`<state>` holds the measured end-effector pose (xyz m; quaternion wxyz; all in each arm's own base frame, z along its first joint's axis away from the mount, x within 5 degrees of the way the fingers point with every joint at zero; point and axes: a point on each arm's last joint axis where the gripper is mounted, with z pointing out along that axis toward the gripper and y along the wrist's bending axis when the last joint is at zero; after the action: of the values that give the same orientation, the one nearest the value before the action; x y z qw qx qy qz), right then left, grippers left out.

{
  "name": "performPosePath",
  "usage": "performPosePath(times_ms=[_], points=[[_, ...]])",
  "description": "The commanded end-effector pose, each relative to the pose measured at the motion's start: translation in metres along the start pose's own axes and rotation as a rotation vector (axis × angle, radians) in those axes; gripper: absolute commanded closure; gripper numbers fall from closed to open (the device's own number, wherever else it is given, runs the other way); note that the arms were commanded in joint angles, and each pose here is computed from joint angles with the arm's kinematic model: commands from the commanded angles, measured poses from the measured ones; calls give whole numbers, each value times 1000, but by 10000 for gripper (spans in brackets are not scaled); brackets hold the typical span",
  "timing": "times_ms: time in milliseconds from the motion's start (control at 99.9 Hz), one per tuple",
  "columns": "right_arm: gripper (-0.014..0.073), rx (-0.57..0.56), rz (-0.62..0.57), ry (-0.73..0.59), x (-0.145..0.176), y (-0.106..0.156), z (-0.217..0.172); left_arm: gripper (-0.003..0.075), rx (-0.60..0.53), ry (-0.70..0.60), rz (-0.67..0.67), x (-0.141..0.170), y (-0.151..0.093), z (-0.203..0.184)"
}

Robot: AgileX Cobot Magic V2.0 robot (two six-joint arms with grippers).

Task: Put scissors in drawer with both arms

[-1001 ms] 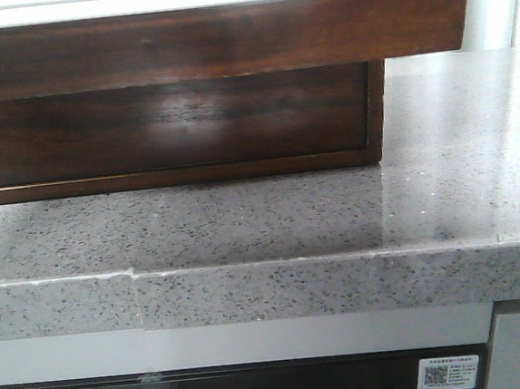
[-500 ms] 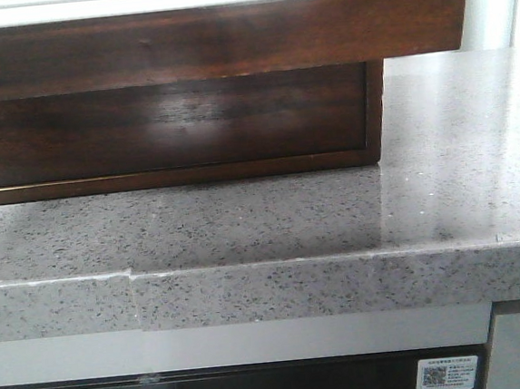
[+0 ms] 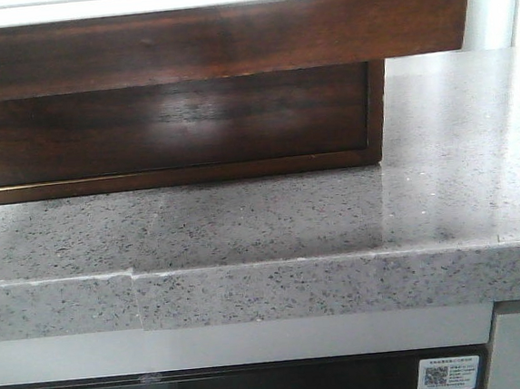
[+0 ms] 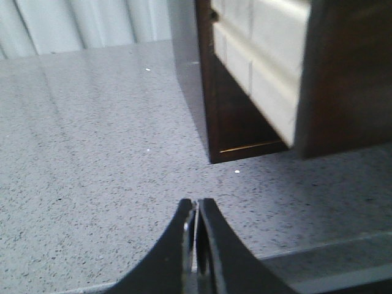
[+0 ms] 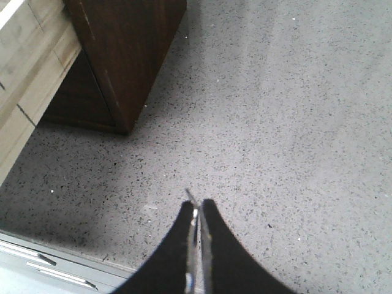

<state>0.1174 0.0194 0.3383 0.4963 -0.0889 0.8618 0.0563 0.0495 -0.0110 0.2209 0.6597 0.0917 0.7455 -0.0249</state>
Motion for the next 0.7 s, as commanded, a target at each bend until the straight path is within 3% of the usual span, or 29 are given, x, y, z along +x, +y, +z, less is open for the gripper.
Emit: performPosePath(times_ms=[0, 200, 690], points=[[664, 15, 9, -88, -12, -1, -6, 741, -46, -174, -27, -7, 4, -2], [664, 13, 9, -81, -11, -1, -5, 741, -89, -243, -48, 14, 6, 5], [664, 14, 9, -84, -12, -1, -6, 741, -109, -252, -47, 13, 7, 5]])
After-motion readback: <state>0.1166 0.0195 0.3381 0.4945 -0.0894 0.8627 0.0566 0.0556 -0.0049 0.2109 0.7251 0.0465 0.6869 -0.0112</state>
